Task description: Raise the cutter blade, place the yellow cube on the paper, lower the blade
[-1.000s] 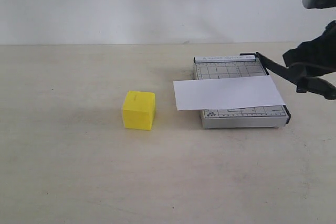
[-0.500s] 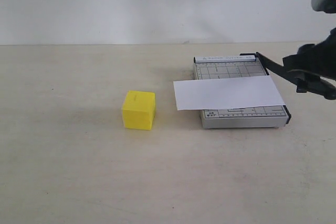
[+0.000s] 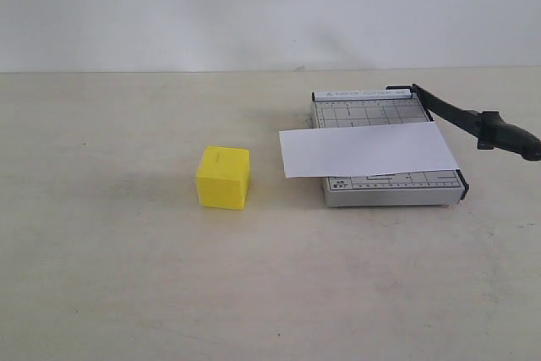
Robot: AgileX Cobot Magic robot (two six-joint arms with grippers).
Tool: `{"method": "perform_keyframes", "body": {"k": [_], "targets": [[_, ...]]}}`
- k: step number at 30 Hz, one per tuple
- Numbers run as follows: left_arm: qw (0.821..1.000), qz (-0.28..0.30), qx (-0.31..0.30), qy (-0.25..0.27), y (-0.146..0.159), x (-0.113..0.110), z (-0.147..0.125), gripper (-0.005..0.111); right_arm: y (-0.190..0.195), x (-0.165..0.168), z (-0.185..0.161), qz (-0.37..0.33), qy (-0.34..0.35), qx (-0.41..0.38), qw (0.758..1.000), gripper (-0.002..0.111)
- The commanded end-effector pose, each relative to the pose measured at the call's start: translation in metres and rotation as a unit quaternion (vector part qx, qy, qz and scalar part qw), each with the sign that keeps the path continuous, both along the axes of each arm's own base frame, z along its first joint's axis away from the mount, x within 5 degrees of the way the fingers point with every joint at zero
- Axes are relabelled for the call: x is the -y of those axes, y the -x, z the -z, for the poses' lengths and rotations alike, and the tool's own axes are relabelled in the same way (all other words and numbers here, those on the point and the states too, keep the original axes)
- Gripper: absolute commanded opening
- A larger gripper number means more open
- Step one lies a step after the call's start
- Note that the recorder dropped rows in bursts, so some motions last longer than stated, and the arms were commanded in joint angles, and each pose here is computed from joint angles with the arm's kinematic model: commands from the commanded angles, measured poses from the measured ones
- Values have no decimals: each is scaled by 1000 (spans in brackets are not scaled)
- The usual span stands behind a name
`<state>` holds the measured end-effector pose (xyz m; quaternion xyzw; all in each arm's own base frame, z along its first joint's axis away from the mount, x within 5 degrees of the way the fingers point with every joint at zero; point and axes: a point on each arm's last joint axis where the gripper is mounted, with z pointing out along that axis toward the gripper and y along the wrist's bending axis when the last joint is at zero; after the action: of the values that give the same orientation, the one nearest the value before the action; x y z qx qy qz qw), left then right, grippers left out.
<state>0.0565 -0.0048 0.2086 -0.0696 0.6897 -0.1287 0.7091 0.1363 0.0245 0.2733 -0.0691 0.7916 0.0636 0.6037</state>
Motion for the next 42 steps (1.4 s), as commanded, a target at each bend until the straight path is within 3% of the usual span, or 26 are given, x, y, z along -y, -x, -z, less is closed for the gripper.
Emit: {"method": "perform_keyframes", "body": {"k": [1, 12, 34, 42], "targets": [[1000, -2, 9, 1, 0, 0, -2, 5, 31, 0, 6, -20, -30, 22, 999, 0], [1000, -2, 9, 1, 0, 0, -2, 5, 59, 4, 16, -9, -111, 60, 992, 0], [1000, -2, 9, 1, 0, 0, -2, 5, 59, 4, 16, -7, -115, 62, 991, 0], [1000, -2, 9, 1, 0, 0, -2, 5, 68, 8, 51, 1, -89, 66, 994, 0]]}}
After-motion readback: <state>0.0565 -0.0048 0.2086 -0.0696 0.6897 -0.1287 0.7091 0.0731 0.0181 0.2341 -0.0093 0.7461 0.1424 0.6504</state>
